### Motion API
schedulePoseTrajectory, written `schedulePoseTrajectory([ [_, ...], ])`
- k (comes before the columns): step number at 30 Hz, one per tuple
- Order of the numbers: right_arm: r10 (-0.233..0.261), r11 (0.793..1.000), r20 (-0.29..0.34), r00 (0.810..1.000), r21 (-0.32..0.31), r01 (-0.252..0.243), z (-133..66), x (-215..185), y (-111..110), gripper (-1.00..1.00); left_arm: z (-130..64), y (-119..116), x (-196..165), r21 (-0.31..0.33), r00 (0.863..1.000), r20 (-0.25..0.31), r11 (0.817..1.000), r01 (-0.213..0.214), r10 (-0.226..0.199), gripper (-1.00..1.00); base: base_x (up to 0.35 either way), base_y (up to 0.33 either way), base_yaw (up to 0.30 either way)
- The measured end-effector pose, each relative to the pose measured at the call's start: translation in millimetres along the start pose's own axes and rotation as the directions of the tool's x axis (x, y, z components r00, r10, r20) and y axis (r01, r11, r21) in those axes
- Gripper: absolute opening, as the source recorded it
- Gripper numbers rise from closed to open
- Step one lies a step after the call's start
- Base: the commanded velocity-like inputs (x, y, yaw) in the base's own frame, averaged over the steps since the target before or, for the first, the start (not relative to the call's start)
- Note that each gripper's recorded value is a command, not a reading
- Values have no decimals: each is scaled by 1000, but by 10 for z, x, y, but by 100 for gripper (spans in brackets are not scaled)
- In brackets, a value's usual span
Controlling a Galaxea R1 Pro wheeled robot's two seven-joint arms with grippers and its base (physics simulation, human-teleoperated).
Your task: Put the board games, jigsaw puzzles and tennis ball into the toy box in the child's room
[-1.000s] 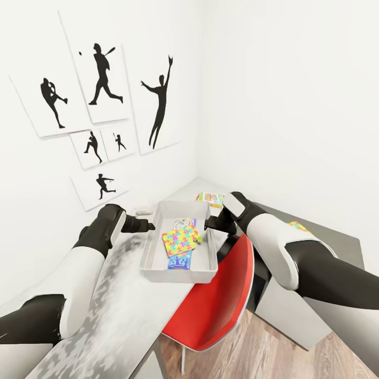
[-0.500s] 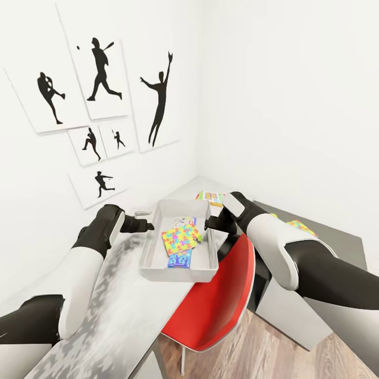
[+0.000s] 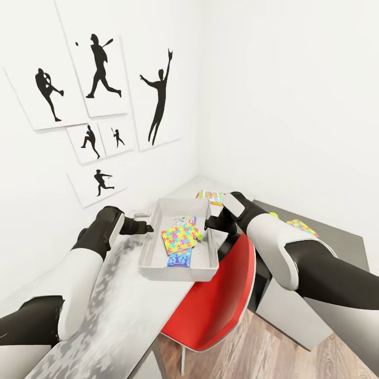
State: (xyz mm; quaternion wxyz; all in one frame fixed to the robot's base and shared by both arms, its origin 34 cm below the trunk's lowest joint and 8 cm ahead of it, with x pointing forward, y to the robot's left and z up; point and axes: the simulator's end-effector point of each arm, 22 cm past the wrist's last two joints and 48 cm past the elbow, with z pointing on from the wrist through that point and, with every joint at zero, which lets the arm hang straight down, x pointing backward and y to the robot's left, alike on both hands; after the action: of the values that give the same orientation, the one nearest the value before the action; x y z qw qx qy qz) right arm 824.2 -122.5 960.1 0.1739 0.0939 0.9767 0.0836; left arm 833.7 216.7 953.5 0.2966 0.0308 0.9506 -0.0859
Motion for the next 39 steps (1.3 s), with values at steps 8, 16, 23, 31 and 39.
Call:
schedulePoseTrajectory([
  [8, 0, 1000, 0, 1000, 0, 0, 0, 0, 1, 100, 26, 7, 62, -1, 1000, -9, 1000, 2, -2, 100, 0, 0, 0],
  [16, 0, 1000, 0, 1000, 0, 0, 0, 0, 0, 100, 34, 8, 78, -1, 1000, -12, 1000, 1, -1, 100, 0, 0, 0],
  [23, 0, 1000, 0, 1000, 0, 0, 0, 0, 0, 100, 99, 19, 200, -4, 999, -44, 1000, 7, -7, 100, 0, 0, 0],
  [31, 0, 1000, 0, 1000, 1, 0, 0, -1, -2, 100, 147, 17, 298, -3, 997, -71, 1000, 11, -11, 100, 0, 0, 0],
  [39, 1, 1000, -4, 1000, 3, -1, 26, 30, -15, 100, 152, 30, 312, -6, 997, -75, 1000, 12, -12, 100, 0, 0, 0],
])
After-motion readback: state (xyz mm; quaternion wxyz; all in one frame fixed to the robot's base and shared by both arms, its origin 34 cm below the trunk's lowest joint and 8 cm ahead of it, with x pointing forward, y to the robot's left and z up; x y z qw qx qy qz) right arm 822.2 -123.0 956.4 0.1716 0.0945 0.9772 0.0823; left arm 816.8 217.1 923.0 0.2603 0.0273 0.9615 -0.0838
